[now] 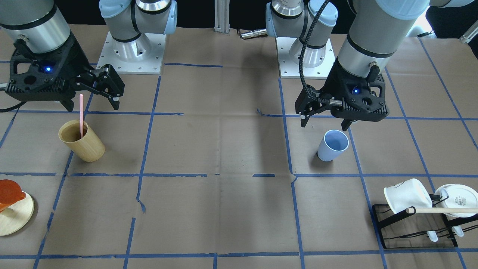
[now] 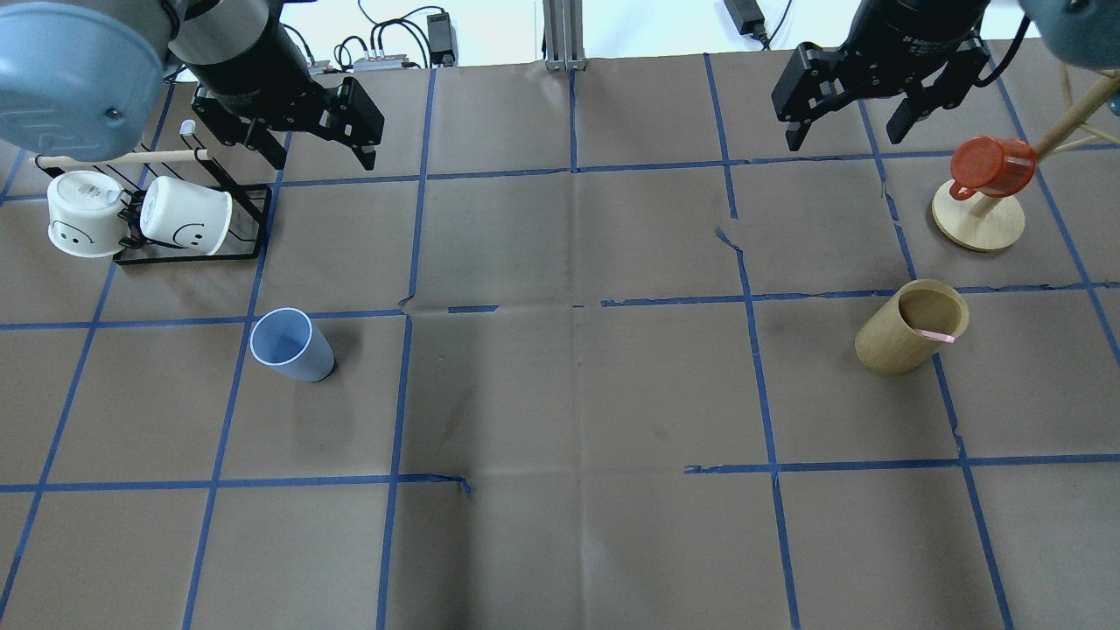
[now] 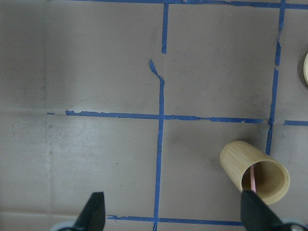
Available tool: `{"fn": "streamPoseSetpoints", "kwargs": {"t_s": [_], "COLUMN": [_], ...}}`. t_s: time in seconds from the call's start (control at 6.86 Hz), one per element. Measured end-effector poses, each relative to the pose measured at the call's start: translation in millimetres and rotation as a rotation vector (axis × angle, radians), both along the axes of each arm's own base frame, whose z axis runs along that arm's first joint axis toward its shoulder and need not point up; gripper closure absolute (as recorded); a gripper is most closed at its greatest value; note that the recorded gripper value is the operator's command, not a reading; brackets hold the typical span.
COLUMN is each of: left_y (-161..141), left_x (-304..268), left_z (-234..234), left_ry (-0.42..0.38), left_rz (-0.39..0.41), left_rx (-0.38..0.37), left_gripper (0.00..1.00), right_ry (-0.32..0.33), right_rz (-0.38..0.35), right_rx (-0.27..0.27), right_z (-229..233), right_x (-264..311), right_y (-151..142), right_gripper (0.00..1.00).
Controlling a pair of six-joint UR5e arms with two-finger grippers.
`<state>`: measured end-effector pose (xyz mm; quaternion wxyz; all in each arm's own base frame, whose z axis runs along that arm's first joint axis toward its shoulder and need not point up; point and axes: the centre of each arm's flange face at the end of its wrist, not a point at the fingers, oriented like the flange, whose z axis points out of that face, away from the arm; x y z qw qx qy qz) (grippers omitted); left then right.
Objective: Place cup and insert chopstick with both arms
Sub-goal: 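Lower the left gripper toward the blue cup while the right nears the bamboo cup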
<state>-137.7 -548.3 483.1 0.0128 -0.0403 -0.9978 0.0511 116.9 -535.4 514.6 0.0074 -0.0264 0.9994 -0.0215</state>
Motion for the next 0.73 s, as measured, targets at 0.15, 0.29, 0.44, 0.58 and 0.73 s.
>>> {"fn": "streamPoseSetpoints", "kwargs": {"t_s": [0.15, 0.29, 0.44, 0.58, 0.73], "left_y": [0.5, 2.9, 5.8, 7.8, 9.2], "left_x": [0.6, 0.9, 1.4, 2.9, 6.3], "left_z": [1.6, 4.2, 6.0, 6.4, 5.2], "left_ry": [-0.003, -0.006, -0.009, -0.010, -0.010], "left_rz": [0.000, 0.001, 0.001, 0.003, 0.010], "left_rx": [-0.005, -0.007, -0.002, 0.012, 0.043], "left_gripper": [0.00, 0.00, 0.00, 0.00, 0.00], "right_ry": [0.000, -0.003, -0.007, -0.008, -0.005], "right_rz": [0.000, -0.001, -0.002, -0.003, -0.004], "right_rx": [-0.010, -0.018, -0.015, -0.008, -0.010], "right_z": [4.3, 7.9, 6.0, 1.9, -0.2], "right_x": [-0.9, -1.6, -1.7, -1.9, -2.2], "right_y": [-0.2, -0.8, -1.7, -2.7, -4.3], "right_gripper": [0.00, 0.00, 0.00, 0.00, 0.00]}}
